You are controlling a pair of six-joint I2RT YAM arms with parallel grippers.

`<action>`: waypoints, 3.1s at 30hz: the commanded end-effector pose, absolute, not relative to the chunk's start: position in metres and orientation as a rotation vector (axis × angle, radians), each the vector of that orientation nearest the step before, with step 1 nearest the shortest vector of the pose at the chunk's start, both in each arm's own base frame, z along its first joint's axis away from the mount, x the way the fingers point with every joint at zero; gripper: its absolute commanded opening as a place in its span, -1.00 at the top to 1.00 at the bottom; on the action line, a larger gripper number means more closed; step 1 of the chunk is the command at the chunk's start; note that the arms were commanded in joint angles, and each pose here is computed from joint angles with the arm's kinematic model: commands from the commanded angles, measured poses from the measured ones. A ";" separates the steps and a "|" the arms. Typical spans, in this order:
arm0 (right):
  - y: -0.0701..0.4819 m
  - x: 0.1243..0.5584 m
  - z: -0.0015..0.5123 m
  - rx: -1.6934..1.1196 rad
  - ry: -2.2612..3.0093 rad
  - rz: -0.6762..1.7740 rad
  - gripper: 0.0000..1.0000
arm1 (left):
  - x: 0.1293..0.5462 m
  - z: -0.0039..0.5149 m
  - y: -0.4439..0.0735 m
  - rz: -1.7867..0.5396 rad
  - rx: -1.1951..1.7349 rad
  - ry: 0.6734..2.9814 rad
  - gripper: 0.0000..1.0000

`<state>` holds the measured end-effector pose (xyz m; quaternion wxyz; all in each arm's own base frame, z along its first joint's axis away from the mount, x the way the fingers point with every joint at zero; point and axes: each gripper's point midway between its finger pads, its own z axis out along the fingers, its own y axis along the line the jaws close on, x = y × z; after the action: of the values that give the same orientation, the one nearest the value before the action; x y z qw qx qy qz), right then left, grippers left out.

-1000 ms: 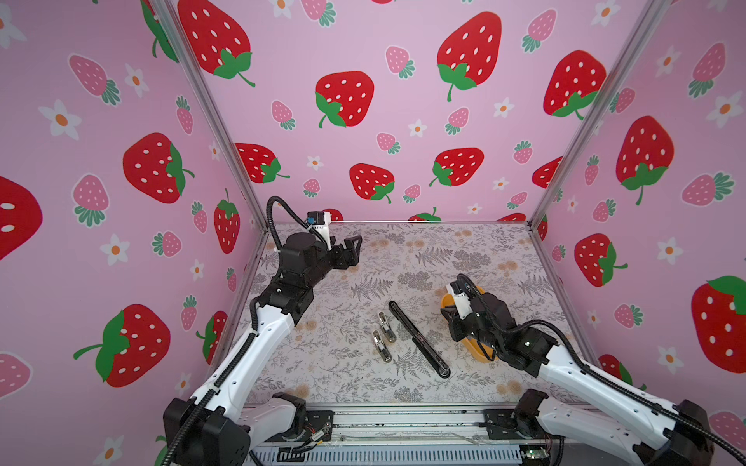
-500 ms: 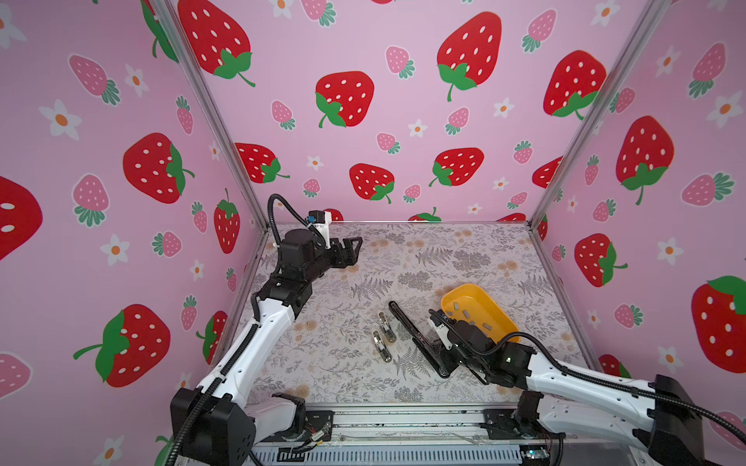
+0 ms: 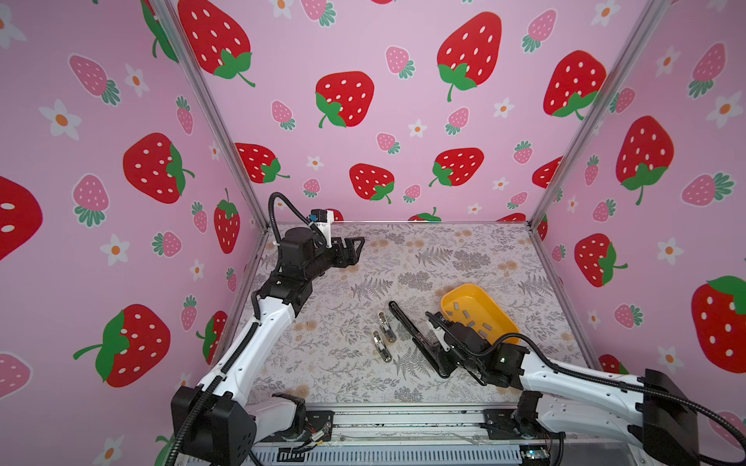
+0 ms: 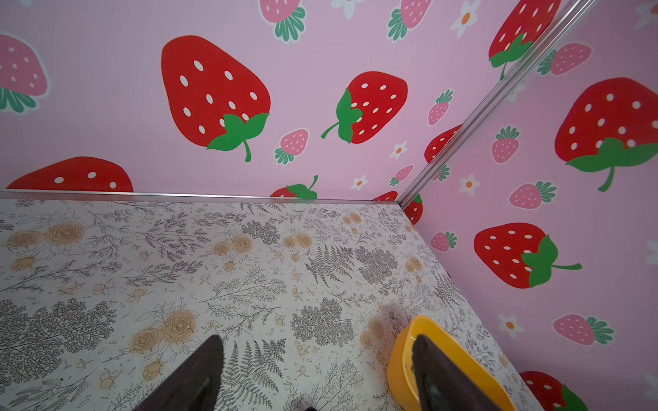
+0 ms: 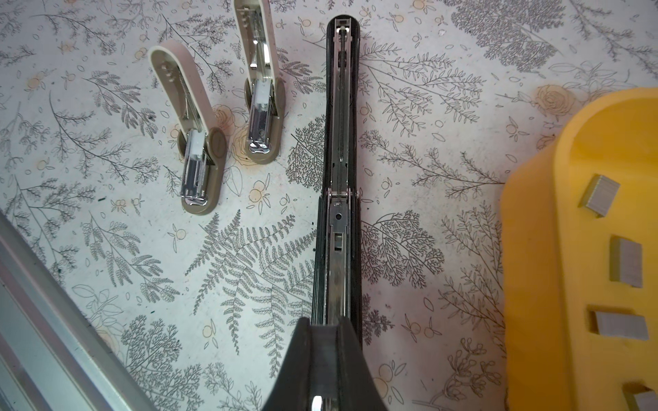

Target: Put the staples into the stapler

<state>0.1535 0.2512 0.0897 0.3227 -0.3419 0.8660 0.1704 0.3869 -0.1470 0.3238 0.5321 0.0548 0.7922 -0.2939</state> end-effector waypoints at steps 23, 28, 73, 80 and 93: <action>0.245 0.171 0.076 -0.873 2.261 0.356 0.81 | 0.394 0.346 -0.141 -0.769 0.118 1.837 -0.67; 0.246 0.169 0.067 -0.878 2.299 0.381 0.81 | 0.395 0.346 -0.140 -0.769 0.114 1.838 -0.67; 0.248 0.160 0.063 -0.893 2.253 0.481 0.82 | 0.400 0.337 -0.137 -0.756 0.103 1.864 -0.65; 0.248 0.161 0.062 -0.886 2.259 0.471 0.82 | 0.400 0.337 -0.137 -0.755 0.102 1.865 -0.65; 0.246 0.162 0.068 -0.872 2.237 0.483 0.83 | 0.400 0.338 -0.137 -0.757 0.098 1.864 -0.65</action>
<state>0.1573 0.2443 0.0557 0.3209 -0.3423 0.8652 0.1770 0.3966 -0.1382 0.3122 0.5112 0.0380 0.7997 -0.3125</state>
